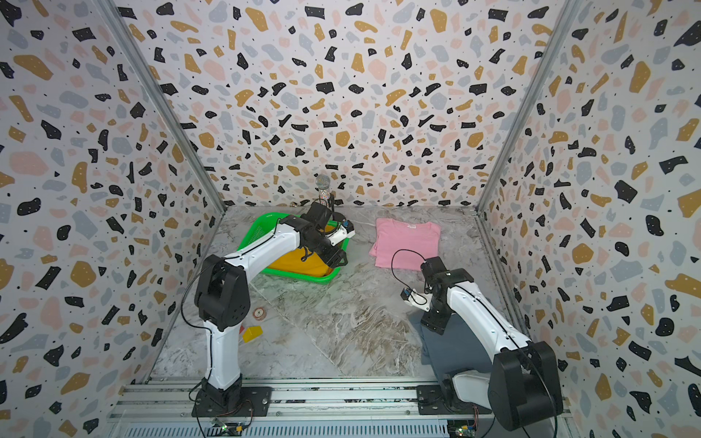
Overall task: Put the folded t-shirts into the basket
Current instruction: Move the T-shirt to the center of the board.
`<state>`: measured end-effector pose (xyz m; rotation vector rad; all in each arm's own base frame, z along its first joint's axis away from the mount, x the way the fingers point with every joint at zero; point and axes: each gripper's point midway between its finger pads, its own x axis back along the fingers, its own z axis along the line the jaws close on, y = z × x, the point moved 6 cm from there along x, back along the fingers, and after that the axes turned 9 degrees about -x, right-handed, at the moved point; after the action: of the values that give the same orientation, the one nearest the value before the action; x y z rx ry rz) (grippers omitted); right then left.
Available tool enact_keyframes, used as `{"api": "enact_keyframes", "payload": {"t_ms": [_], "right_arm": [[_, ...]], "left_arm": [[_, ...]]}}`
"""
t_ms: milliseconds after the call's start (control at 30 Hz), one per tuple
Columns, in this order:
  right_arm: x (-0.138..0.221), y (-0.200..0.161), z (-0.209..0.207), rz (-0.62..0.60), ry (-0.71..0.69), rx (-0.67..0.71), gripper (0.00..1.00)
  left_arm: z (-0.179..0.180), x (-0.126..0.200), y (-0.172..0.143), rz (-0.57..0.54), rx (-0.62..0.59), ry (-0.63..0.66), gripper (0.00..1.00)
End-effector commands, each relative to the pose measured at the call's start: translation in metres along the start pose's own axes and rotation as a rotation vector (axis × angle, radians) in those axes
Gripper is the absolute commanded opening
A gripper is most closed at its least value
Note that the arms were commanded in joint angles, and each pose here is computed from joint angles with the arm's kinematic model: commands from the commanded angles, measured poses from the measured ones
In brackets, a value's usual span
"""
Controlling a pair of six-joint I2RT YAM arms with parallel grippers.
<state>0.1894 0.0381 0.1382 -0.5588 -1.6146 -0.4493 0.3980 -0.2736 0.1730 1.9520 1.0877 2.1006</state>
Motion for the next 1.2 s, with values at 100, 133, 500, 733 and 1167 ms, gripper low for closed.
{"api": "enact_keyframes", "payload": {"t_ms": [100,133,500,733,1167], "right_arm": [[-0.014,-0.021,0.010,0.092,0.000,0.104,0.69],[-0.019,-0.021,0.011,0.086,-0.002,0.119,0.68],[-0.053,-0.011,0.040,-0.054,0.149,0.275,0.54],[-0.058,0.025,0.061,-0.086,0.140,0.342,0.48],[-0.029,0.139,0.126,-0.183,0.188,0.334,0.48]], "left_arm": [[-0.008,-0.013,0.029,-0.015,0.010,-0.036,0.69],[-0.007,-0.010,0.033,-0.019,0.006,-0.027,0.69],[-0.008,0.066,0.032,-0.004,-0.122,0.186,0.72],[-0.013,0.128,-0.016,-0.014,-0.093,0.310,0.74],[-0.023,0.204,-0.105,-0.005,0.086,0.435,0.76]]}}
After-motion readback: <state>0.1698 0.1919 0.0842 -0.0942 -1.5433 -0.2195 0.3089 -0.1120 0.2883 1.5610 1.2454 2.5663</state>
